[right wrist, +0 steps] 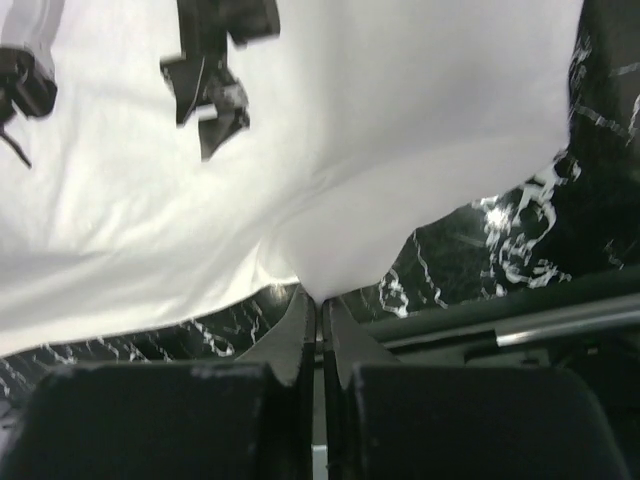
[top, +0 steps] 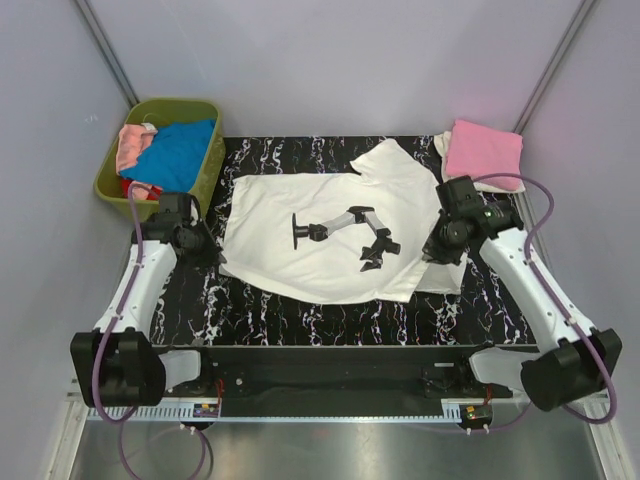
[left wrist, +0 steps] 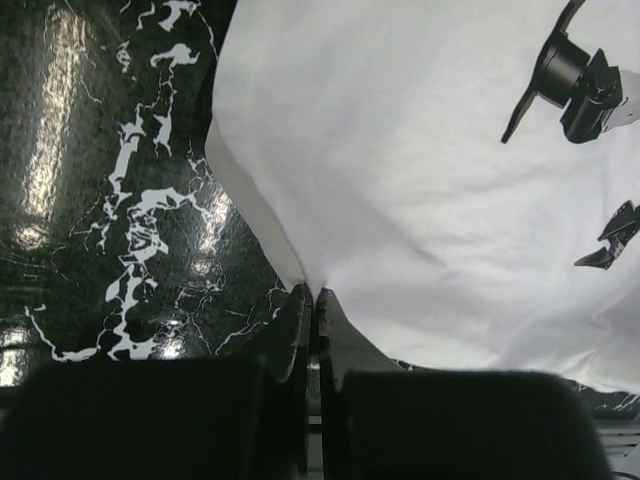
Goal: Fold and stack the t-shirts
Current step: Fold the tshirt
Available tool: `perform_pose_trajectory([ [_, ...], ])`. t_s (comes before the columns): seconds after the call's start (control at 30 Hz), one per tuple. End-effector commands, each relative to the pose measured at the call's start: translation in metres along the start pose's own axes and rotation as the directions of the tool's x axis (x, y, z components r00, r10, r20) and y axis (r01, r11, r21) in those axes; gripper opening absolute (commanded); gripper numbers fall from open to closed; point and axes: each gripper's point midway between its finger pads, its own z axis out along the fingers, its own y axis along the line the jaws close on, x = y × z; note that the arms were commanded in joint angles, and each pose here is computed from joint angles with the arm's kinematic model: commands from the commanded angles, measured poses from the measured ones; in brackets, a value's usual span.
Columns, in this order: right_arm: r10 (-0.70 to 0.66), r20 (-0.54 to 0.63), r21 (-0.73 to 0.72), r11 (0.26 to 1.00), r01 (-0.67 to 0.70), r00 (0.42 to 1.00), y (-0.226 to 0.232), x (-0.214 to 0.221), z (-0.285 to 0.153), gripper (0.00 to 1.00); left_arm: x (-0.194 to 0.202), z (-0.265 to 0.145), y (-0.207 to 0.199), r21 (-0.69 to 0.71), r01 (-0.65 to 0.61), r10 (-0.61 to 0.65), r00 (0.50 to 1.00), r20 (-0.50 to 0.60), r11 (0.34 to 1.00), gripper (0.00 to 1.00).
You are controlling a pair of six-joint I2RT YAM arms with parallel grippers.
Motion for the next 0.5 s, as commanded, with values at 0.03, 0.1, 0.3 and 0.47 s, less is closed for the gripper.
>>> perform_pose_trajectory([
  [0.03,-0.062,0.073,-0.036,0.997,0.065,0.995,0.014,-0.050,0.008,0.00,-0.020,-0.001,-0.013,0.028,-0.061,0.061,0.998,0.013,0.998,0.00],
  [0.1,-0.090,0.078,-0.031,0.995,0.092,0.993,0.020,-0.063,0.015,0.00,-0.021,0.008,-0.013,0.020,-0.065,0.065,0.998,-0.015,0.998,0.00],
  [0.3,-0.128,0.084,-0.026,0.991,0.130,0.988,0.041,-0.099,0.033,0.00,-0.042,0.022,-0.021,0.014,-0.080,0.081,0.997,-0.018,0.997,0.00],
  [0.47,-0.142,0.087,-0.005,0.990,0.143,0.986,0.050,-0.123,0.049,0.00,-0.055,0.032,-0.024,-0.003,-0.093,0.093,0.995,-0.029,0.996,0.00],
])
